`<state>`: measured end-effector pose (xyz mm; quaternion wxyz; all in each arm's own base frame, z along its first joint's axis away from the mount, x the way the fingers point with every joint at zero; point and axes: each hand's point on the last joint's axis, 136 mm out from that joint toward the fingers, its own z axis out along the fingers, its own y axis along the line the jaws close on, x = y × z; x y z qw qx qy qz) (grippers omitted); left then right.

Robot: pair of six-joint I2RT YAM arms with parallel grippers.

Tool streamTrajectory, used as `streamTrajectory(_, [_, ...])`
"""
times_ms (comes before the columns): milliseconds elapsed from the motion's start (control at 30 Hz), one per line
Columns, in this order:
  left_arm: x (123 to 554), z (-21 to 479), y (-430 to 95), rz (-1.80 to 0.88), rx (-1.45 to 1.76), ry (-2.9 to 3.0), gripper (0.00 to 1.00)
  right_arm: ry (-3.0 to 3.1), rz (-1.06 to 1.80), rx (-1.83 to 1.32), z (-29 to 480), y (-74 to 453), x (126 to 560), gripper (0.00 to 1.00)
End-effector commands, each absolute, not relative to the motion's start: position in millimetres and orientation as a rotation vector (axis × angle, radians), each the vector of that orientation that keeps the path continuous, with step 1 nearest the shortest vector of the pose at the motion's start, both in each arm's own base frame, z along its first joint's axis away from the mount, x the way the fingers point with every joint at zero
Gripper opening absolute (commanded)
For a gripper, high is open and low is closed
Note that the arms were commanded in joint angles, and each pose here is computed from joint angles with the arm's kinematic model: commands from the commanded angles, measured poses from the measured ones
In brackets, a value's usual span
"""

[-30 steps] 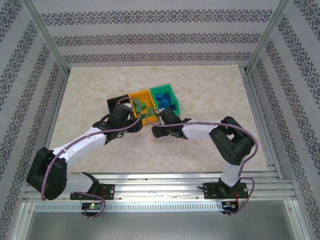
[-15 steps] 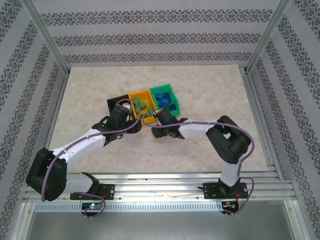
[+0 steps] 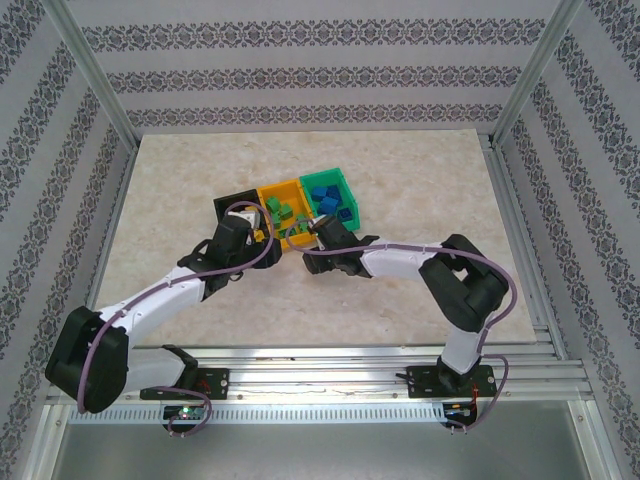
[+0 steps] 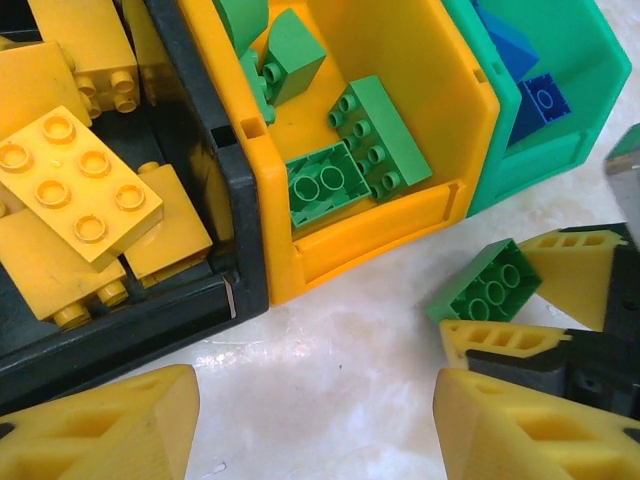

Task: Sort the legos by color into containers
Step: Pick up the lego from the center of the table, then place the lego in the container.

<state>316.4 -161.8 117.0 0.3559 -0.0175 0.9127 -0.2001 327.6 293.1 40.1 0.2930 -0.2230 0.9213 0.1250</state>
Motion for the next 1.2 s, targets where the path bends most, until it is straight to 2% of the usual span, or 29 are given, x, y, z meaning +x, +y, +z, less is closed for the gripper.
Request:
streamTrajectory(0, [324.6,130.8,-161.2,-0.557,-0.072,2.290,0.63,2.416,0.370,-0.579,57.9,296.5,323.1,0.61])
streamTrajectory(200, [321.6,126.1,-142.2,-0.522,-0.191,2.272,0.63,2.384,0.416,-0.578,70.6,304.2,326.8,0.61])
streamTrajectory(400, [309.6,125.7,-127.6,-0.504,-0.243,2.252,0.63,2.301,0.511,-0.560,106.7,323.5,344.2,0.61])
streamTrajectory(667, [293.9,125.1,-113.0,-0.505,-0.317,2.234,0.64,2.222,0.692,-0.461,150.0,358.4,408.5,0.61])
streamTrajectory(833, [286.8,121.3,-111.0,-0.519,-0.337,2.250,0.65,2.249,0.677,-0.423,144.9,370.7,447.5,0.70])
streamTrajectory(967, [281.9,120.8,-103.2,-0.482,-0.346,2.263,0.66,2.256,0.716,-0.407,144.3,368.9,453.0,0.74])
streamTrajectory(1000, [281.2,121.9,-101.6,-0.477,-0.350,2.263,0.70,2.250,0.721,-0.412,146.8,368.3,451.0,0.74])
streamTrajectory(1033, [279.4,120.1,-97.9,-0.460,-0.365,2.270,0.82,2.245,0.730,-0.423,147.8,367.1,446.8,0.74])
streamTrajectory(1100, [278.8,118.6,-89.6,-0.428,-0.394,2.263,0.92,2.233,0.753,-0.460,150.4,366.0,437.7,0.75])
streamTrajectory(1167, [279.5,118.4,-83.4,-0.415,-0.406,2.255,0.93,2.232,0.743,-0.466,152.0,357.4,428.3,0.75])
